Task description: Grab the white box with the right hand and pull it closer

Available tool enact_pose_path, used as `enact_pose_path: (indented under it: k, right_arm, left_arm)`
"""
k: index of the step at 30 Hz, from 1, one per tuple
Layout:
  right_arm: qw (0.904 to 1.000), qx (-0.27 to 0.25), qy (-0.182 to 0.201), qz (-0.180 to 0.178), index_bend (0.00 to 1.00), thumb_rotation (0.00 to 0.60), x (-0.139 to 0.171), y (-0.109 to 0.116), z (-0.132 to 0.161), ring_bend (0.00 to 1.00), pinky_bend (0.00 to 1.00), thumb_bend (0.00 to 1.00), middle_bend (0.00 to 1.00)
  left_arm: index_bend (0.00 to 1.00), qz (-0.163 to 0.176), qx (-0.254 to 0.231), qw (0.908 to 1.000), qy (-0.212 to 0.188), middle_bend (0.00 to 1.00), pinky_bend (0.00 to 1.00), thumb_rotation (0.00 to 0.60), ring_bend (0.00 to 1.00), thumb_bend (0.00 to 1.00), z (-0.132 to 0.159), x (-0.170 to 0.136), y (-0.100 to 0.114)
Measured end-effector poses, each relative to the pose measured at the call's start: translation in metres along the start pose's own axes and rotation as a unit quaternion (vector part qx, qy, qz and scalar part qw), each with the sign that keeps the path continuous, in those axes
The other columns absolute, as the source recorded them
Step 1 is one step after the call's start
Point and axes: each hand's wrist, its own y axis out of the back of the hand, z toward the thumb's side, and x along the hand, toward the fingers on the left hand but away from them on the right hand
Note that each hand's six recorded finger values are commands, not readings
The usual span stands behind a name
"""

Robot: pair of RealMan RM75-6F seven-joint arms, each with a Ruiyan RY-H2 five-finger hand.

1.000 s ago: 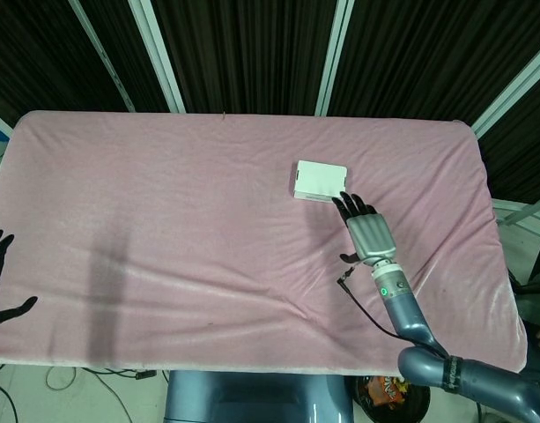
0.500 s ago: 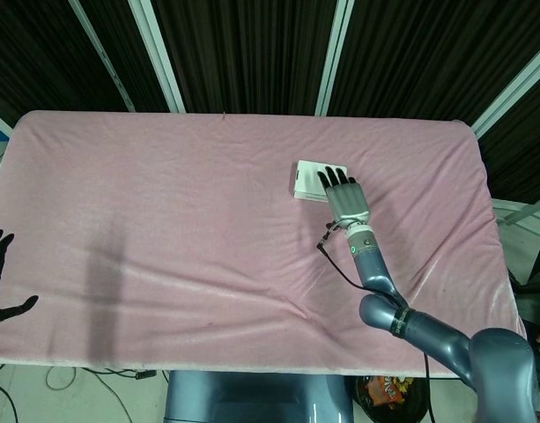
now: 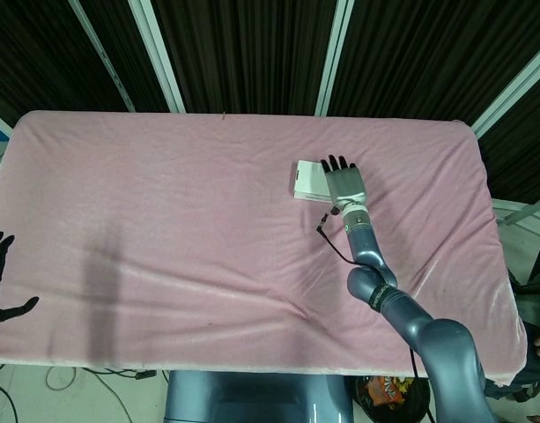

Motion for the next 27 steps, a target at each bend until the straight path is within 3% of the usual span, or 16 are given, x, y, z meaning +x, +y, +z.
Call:
enact_pose_path:
  k: [17,27]
  right_arm:
    - [0.9977,0.063,0.015,0.021,0.0,0.6,-0.015,0.003,0.002,0.0,0.21,0.03,0.0]
    - [0.9956,0.083,0.017,0.041,0.0,0.6,-0.019,0.001,-0.001,0.0,0.21,0.27,0.0]
  left_arm:
    - [0.0,-0.01,0.01,0.9997,0.018,0.0,0.0,0.6,0.0,0.0,-0.003,0.0,-0.005]
    - [0.0,-0.016,0.011,0.9996,0.022,0.0,0.0,0.6,0.0,0.0,-0.002,0.0,-0.007]
